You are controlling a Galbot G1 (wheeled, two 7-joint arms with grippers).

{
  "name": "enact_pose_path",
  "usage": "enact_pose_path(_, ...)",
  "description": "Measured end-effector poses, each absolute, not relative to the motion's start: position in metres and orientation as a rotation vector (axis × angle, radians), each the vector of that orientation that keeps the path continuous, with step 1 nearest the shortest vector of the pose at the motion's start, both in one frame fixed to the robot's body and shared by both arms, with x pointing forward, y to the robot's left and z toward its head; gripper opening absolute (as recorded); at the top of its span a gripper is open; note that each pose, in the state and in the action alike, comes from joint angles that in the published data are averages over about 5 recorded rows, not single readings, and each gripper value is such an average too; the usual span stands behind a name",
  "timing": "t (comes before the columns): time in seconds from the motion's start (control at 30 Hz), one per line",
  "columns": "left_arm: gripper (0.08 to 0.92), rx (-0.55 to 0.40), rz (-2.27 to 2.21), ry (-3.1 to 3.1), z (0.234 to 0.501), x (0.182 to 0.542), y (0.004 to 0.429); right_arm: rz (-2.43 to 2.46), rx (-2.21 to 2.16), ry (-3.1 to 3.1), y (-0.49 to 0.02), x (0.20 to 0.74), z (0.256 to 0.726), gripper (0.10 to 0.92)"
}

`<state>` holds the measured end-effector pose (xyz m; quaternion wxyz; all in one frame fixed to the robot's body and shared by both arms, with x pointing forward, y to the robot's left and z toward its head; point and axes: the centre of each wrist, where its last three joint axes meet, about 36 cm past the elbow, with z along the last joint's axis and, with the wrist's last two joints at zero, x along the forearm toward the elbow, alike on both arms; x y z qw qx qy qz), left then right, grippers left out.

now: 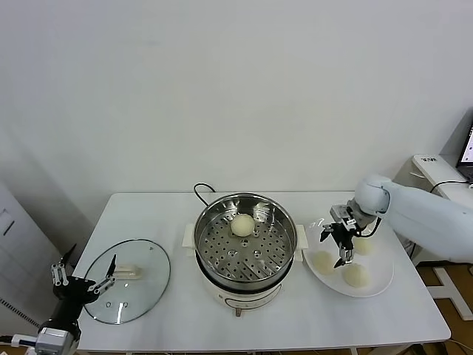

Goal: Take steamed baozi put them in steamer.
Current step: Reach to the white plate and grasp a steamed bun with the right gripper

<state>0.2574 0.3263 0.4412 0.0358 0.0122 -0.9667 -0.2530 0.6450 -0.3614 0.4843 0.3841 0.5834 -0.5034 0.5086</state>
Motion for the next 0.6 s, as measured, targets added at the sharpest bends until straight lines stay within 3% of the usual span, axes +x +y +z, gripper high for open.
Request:
enact_pose_path(0.3,0.823,0.045,-0.781,-2.960,0.440,0.255,0.330,1.298,1.461,-1.281,-0.362,0.645,0.464,0.785)
enact_pose_path(0.6,0.823,0.046,-0.782,-2.962,0.440,0.255,0.331,1.293,1.450,-1.298,-0.363,0.644,0.455,0.568)
